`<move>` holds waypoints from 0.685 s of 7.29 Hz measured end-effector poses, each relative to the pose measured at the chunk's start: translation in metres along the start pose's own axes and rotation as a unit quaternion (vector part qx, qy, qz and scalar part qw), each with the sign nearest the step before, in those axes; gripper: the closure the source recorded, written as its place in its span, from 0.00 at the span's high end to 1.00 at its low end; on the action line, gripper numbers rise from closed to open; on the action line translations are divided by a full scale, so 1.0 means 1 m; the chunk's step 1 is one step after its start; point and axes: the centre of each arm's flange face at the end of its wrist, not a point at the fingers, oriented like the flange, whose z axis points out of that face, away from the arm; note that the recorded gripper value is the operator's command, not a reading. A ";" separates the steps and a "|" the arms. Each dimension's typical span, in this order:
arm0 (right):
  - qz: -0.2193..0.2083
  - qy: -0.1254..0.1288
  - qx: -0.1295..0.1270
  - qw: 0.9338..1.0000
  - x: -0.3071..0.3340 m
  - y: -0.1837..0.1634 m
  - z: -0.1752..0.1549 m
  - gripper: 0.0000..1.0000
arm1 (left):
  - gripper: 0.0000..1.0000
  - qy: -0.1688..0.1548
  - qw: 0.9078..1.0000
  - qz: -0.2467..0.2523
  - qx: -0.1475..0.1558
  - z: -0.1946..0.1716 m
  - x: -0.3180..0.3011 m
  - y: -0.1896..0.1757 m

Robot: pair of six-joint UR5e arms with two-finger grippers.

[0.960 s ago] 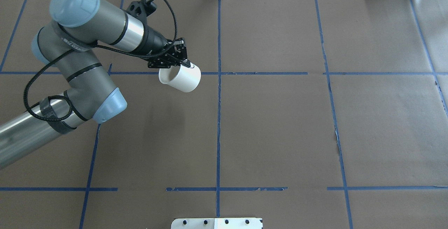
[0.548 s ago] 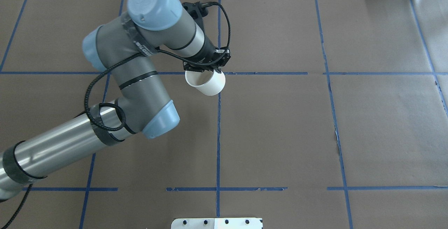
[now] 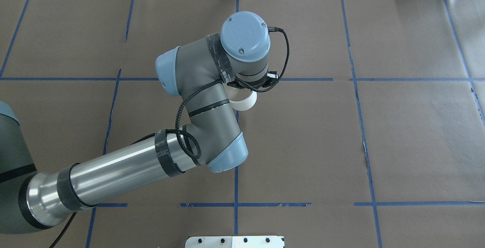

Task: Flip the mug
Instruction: 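Carry the mug toward the table centre with the left gripper, rotating it upright, then lower the upright mug onto the table, release, and withdraw the left arm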

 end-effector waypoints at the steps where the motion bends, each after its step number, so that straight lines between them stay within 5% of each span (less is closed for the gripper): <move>1: 0.000 0.000 0.000 1.000 0.000 0.000 0.000 1.00 | 0.00 -0.015 1.000 0.022 0.000 0.008 0.002 0.007; 5: 0.000 0.000 0.000 1.000 0.000 0.000 0.000 1.00 | 0.00 -0.046 0.997 0.064 -0.005 0.040 -0.001 0.032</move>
